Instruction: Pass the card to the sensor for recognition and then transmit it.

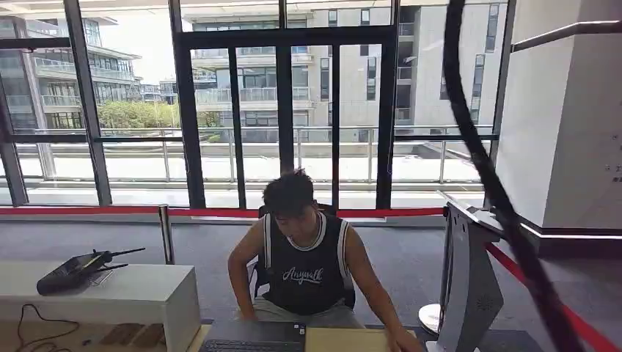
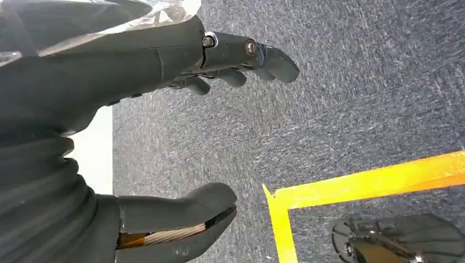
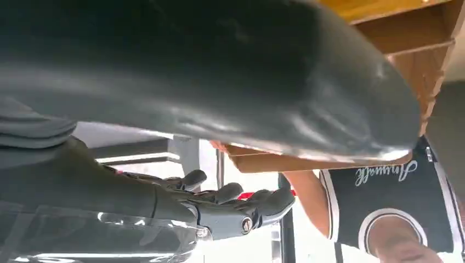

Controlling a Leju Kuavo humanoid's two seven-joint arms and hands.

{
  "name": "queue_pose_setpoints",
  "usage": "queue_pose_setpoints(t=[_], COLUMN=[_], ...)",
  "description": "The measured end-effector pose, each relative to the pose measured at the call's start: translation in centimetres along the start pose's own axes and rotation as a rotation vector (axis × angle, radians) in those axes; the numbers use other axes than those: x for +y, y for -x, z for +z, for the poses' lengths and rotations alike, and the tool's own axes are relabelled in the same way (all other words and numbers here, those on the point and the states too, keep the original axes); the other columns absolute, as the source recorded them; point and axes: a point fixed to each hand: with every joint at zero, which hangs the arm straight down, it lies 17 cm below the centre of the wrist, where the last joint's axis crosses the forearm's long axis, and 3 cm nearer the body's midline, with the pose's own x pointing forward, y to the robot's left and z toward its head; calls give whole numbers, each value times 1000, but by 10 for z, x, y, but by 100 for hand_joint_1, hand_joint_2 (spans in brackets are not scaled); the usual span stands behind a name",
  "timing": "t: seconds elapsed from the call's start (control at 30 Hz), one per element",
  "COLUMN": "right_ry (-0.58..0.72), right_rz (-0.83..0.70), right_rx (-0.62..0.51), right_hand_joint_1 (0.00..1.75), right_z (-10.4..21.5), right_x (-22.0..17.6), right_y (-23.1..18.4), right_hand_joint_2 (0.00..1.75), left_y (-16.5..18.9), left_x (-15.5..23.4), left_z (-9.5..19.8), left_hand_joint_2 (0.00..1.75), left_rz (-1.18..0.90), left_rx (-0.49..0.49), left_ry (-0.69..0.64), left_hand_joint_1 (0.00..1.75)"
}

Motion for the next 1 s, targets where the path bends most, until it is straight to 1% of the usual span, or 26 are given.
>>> queue_pose_setpoints(t=[0.23,0.43,0.47,0.73,1.0], right_ry=[18,28,26,3,-22], right_rz=[127,233,244,276,277], right_rx=[13,32,37,71,82], right_hand_joint_1=[0,0,0,0,0], right_z=[-10,-22,-23,-25,-21], right_x=[0,-5,-5,-1,7], right_y=[3,15,17,37,45], right_hand_joint_2=[0,0,175,175,175], left_y=[-2,-4,-5,-5,-4], left_x=[0,0,0,0,2], left_z=[0,0,0,0,0], left_hand_joint_2=[175,175,175,175,175], left_rz=[-12,-24,-26,-29,-30], left_rx=[-12,-23,-25,-27,-19], left_ry=[1,1,1,0,-8], left_hand_joint_1=[0,0,0,0,0])
